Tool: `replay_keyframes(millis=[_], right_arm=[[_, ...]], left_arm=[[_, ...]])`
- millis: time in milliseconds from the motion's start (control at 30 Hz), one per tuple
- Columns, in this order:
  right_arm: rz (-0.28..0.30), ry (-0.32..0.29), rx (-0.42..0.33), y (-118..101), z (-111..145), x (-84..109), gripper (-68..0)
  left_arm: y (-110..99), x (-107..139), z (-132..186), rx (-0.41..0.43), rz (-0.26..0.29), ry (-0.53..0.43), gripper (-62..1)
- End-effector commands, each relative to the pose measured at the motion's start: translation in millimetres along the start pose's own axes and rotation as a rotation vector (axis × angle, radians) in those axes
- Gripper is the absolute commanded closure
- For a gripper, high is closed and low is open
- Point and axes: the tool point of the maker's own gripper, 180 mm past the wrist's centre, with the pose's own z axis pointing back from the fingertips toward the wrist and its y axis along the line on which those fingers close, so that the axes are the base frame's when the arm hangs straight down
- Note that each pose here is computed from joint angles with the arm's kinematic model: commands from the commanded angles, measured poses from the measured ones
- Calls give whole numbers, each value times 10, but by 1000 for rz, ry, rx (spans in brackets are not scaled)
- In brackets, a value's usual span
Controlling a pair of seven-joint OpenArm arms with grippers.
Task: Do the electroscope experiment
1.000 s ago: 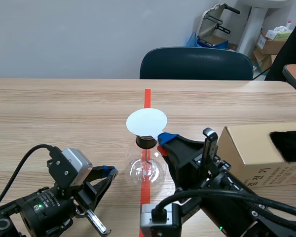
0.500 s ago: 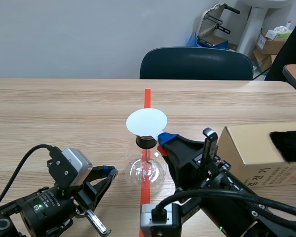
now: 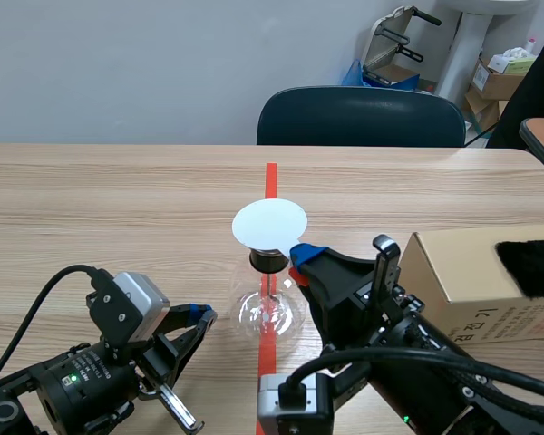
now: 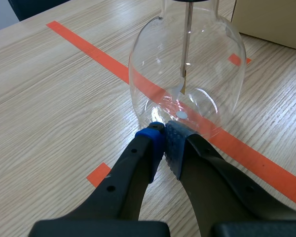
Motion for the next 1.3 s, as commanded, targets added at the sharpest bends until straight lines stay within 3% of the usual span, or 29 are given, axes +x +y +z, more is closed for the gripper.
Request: replay_keyframes(millis=[0, 633, 767, 900, 1267], right_arm=[[21, -1, -33, -106, -24, -28, -19], [21, 1, -33, -106, -24, -31, -19], [20, 36, -33, -107, -22, -95, -19], [19, 131, -34, -111, -8, -264, -19], [13, 472, -37, -117, 173, -848, -19]], left_arm=[[6, 74, -21, 4, 5, -28, -27], [6, 74, -21, 4, 5, -28, -27], [6, 74, -21, 4, 5, -28, -27], [6, 74, -21, 4, 5, -28, -27], [6, 75, -21, 4, 5, -29, -27]])
